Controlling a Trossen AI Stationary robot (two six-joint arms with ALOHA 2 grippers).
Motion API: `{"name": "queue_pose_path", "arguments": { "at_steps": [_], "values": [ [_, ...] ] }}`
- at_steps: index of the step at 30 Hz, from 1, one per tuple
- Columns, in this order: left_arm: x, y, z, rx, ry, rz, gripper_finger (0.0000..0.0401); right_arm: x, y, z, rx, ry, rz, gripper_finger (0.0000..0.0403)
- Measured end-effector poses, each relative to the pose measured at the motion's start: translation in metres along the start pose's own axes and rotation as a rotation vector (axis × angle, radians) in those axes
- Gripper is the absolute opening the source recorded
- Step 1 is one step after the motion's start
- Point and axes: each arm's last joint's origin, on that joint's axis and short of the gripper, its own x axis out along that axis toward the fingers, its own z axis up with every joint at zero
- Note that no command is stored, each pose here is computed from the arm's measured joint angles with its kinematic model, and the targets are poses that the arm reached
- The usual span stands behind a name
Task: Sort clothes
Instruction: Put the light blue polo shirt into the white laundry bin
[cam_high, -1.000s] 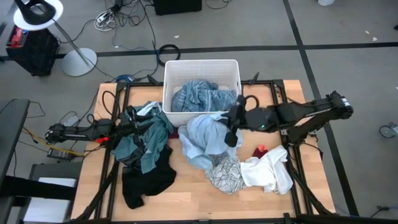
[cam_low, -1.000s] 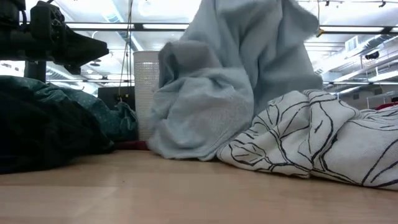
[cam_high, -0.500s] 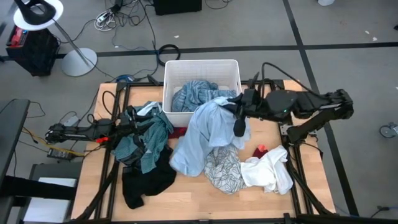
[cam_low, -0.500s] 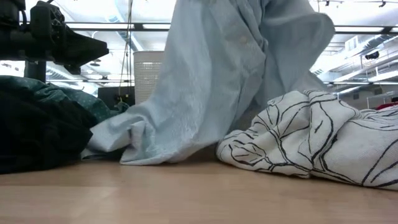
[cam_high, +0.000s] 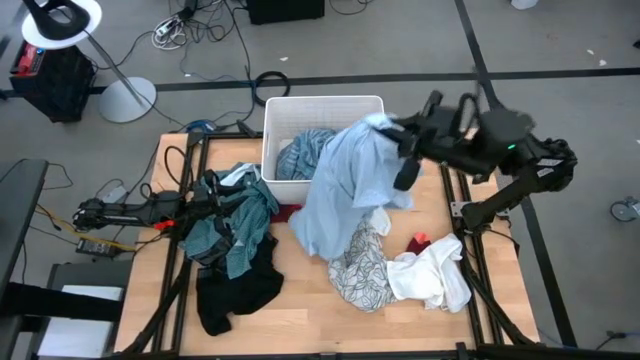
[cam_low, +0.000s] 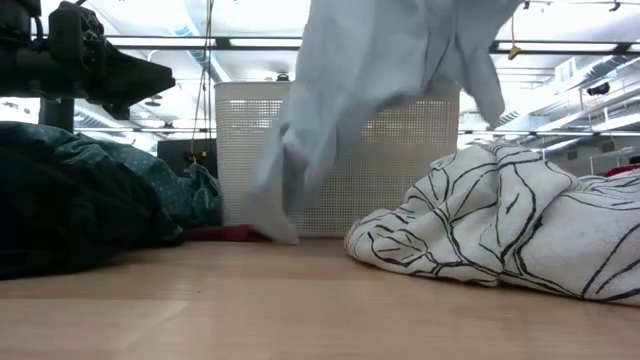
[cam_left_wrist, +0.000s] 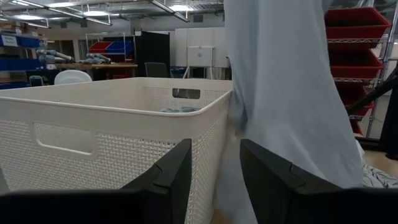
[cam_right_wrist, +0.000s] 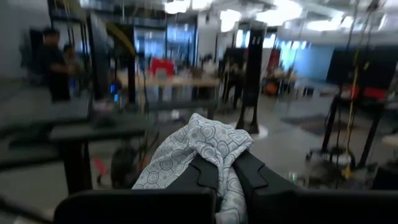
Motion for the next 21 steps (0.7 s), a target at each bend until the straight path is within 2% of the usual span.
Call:
{"name": "queue_pose_path", "arguments": {
  "at_steps": [9, 15, 21],
  "values": [
    [0.0, 0.0, 0.0, 0.0, 0.0, 0.0, 0.0142, -0.01, -0.021, 0.042, 0.004, -0.243, -0.11, 0.0008],
    [0.0, 0.0, 0.0, 0.0, 0.0, 0.0, 0.0142, -0.003, -0.039, 0.051, 0.004, -0.35, -0.218, 0.0008],
    [0.0, 0.0, 0.0, 0.0, 0.0, 0.0, 0.0142, 0.023, -0.046, 0.05, 0.0, -0.498, -0.18, 0.0008]
  ]
}}
